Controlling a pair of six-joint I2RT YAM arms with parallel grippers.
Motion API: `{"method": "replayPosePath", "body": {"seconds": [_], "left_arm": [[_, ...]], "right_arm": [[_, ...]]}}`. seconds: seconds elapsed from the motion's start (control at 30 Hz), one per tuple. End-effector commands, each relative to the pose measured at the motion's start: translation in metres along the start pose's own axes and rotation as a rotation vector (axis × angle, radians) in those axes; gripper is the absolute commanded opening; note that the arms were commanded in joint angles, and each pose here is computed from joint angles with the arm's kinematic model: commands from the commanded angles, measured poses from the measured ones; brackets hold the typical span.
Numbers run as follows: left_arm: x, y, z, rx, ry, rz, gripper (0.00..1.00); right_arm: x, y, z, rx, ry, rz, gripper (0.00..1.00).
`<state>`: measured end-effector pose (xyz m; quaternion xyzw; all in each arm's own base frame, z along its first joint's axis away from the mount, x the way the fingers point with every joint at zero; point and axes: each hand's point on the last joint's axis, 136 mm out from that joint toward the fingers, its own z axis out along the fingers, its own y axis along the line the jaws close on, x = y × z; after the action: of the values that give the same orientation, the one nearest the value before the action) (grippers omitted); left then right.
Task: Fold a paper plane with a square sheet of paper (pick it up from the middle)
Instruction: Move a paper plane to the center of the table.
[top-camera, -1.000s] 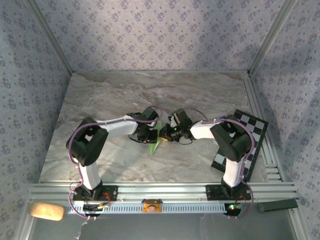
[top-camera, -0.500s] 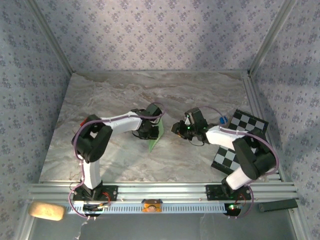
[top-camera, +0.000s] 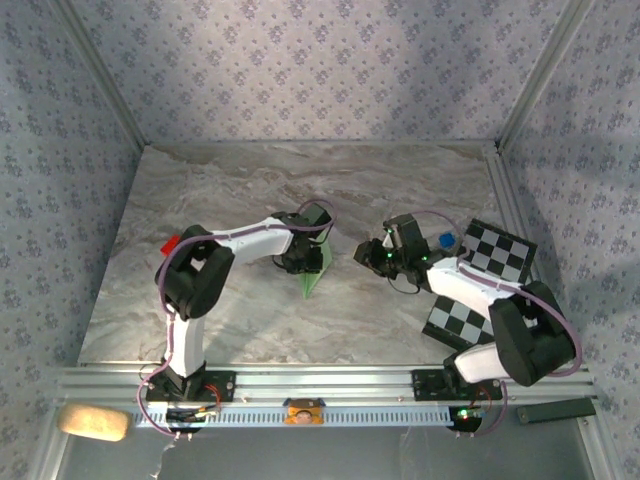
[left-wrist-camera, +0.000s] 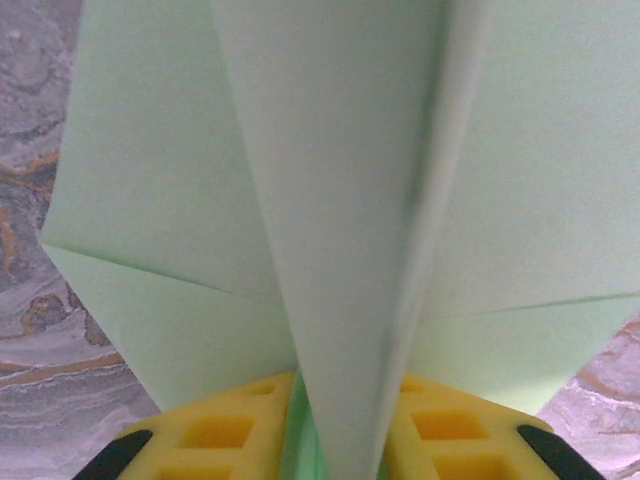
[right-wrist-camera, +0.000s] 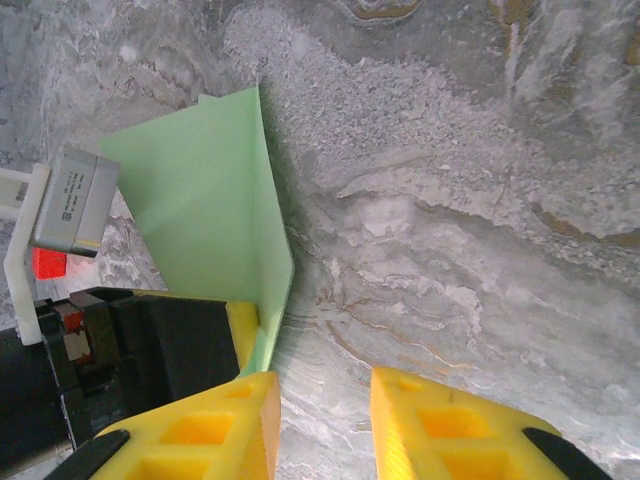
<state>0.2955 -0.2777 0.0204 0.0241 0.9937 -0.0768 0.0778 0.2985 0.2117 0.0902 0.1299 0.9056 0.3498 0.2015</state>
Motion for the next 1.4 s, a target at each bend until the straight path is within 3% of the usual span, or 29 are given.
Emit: {"method": "replayPosePath", "body": {"seconds": [0.0, 0.6, 1.03, 1.37], "left_arm": [[0.006, 0.020, 0.019, -0.110, 0.029, -0.048, 0.26], [0.000, 0.022, 0.023, -0.263, 0.006, -0.129, 0.34], [-0.006, 0.014, 0.013, -0.246, -0.014, -0.137, 0.38], [-0.020, 0.003, -0.019, -0.182, -0.089, -0.156, 0.42]], "right_arm": [[0.003, -0.006, -0.008, 0.018, 0.008, -0.022, 0.31], [-0.010, -0.021, -0.041, -0.008, 0.014, -0.036, 0.35], [-0.013, -0.025, -0.044, -0.012, 0.003, -0.023, 0.35], [-0.012, -0.028, -0.047, 0.001, -0.009, -0.014, 0.36]]}}
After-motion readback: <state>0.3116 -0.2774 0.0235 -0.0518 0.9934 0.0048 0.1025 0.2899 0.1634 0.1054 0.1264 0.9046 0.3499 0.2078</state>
